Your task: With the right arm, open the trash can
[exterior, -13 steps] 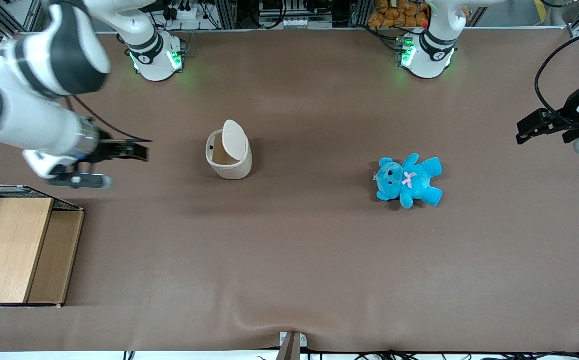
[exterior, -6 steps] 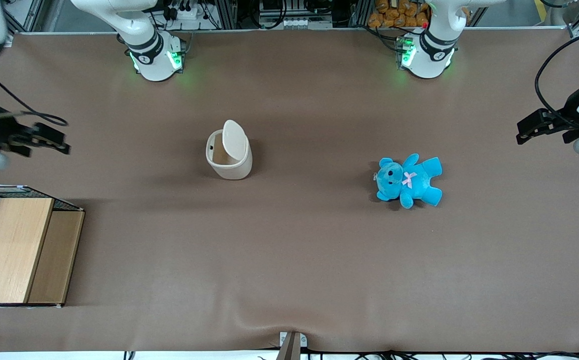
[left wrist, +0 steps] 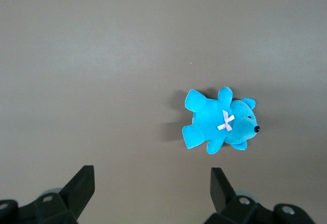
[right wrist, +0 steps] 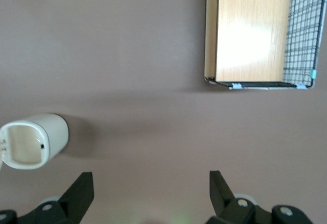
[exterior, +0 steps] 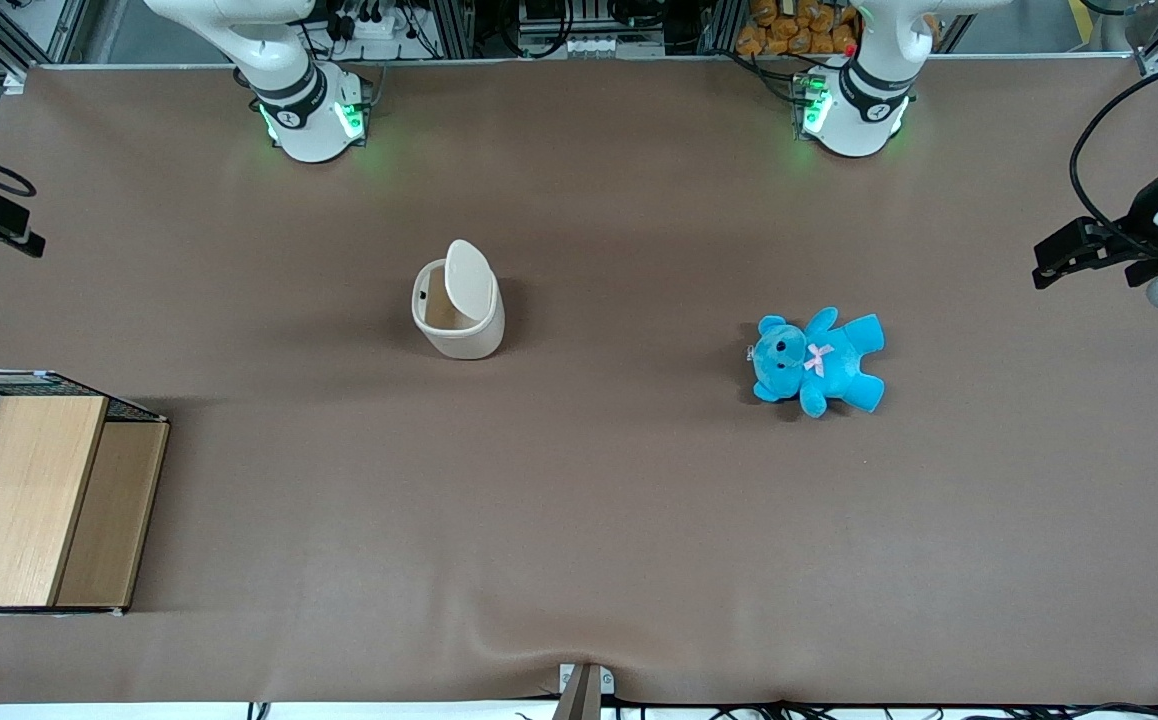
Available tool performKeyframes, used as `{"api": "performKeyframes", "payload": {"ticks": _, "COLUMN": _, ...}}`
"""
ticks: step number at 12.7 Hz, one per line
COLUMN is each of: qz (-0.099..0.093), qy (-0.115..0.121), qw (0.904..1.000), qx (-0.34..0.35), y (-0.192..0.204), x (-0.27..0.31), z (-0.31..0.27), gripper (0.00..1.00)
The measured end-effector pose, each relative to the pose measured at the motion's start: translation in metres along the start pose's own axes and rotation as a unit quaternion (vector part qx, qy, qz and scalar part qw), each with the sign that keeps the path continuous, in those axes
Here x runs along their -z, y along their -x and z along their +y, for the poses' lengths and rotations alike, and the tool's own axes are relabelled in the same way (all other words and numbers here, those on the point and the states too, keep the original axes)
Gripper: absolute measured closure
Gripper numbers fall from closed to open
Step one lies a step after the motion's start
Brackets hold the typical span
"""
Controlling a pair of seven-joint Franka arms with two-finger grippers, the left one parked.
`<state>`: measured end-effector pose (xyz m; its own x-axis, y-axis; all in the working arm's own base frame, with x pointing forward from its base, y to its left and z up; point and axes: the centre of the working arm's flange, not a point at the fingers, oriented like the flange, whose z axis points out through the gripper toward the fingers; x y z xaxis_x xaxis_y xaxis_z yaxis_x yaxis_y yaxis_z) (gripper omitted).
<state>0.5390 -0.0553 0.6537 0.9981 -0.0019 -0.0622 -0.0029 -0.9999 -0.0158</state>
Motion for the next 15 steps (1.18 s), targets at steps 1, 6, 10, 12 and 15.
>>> {"api": "performKeyframes", "payload": {"ticks": 1, "qz": -0.009, "qy": 0.001, "qw": 0.9999, "qx": -0.009, "y": 0.003, "x": 0.002, "z": -0.004, "gripper": 0.00}}
{"api": "performKeyframes", "payload": {"ticks": 6, "qz": -0.007, "qy": 0.001, "qw": 0.9992, "qx": -0.040, "y": 0.007, "x": 0.016, "z": -0.017, "gripper": 0.00}}
{"api": "performKeyframes", "payload": {"ticks": 10, "qz": -0.004, "qy": 0.001, "qw": 0.9992, "qx": -0.040, "y": 0.007, "x": 0.017, "z": -0.018, "gripper": 0.00}}
{"api": "performKeyframes", "payload": {"ticks": 12, "qz": -0.002, "qy": 0.001, "qw": 0.9992, "qx": -0.040, "y": 0.006, "x": 0.017, "z": -0.018, "gripper": 0.00}}
{"api": "performKeyframes", "payload": {"ticks": 15, "qz": -0.002, "qy": 0.001, "qw": 0.9993, "qx": -0.039, "y": 0.006, "x": 0.018, "z": -0.019, "gripper": 0.00}}
